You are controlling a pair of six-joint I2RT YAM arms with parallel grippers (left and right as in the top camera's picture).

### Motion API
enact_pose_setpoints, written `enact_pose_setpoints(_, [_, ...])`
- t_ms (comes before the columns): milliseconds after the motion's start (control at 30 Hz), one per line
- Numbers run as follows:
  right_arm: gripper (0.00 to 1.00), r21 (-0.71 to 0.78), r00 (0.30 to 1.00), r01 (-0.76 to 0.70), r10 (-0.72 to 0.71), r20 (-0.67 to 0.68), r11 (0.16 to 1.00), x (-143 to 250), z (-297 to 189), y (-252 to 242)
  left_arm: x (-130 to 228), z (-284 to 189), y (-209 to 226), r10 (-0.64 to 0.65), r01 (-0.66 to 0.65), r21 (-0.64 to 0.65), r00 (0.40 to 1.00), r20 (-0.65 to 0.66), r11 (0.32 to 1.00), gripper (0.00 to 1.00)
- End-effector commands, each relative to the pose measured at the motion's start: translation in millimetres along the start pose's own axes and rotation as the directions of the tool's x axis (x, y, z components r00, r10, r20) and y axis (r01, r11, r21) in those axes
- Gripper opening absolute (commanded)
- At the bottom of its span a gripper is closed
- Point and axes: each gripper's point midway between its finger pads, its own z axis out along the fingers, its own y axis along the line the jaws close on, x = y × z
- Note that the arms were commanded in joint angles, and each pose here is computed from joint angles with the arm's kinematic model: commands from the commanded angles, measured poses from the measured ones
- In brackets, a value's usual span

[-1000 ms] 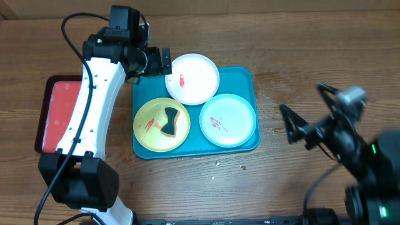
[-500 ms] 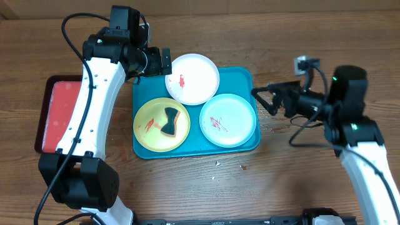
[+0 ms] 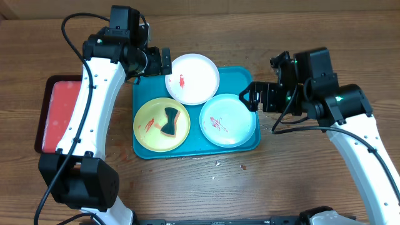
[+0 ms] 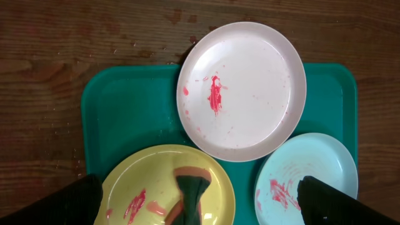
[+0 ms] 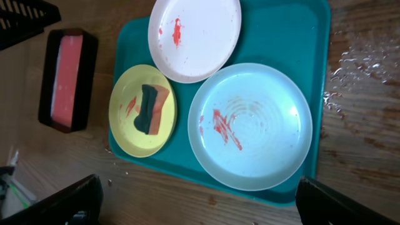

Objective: Clean dirty plates on tray and stack at the side
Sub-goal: 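Move the right gripper over the teal tray toward the yellow plate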

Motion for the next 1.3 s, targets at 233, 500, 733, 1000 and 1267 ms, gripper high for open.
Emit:
enact_pose_setpoints(233, [1.00, -0.309, 0.981, 0.186, -0.158, 0.114, 0.933, -25.5, -3.1, 81.9, -3.4, 1.3, 1.8, -0.012, 0.012, -0.007, 1.000, 0.004, 1.000, 1.00])
enact_pose_setpoints(500, [1.00, -0.189, 0.996, 0.043, -0.026, 0.091, 0.981, -36.7, 45.6, 72.6, -3.4, 1.3, 1.8, -0.012, 0.012, -0.007, 1.000, 0.004, 1.000, 1.00])
enact_pose_setpoints(733, [0.90, -0.181, 0.998, -0.048, 0.056, 0.039, 0.982, -43.8, 116.8, 66.2, -3.4, 1.3, 1.8, -0.012, 0.012, -0.007, 1.000, 0.004, 1.000, 1.00])
enact_pose_setpoints(1000, [0.69, -0.211, 0.991, 0.039, -0.010, 0.137, 0.977, -47.9, 174.2, 106.7, -3.4, 1.3, 1.8, -0.012, 0.012, -0.007, 1.000, 0.004, 1.000, 1.00])
enact_pose_setpoints(1267, [0.68, 0.016, 0.998, -0.016, 0.015, 0.065, 1.000, -30.8, 176.8, 72.8, -3.4, 1.3, 1.8, -0.012, 0.012, -0.007, 1.000, 0.004, 1.000, 1.00])
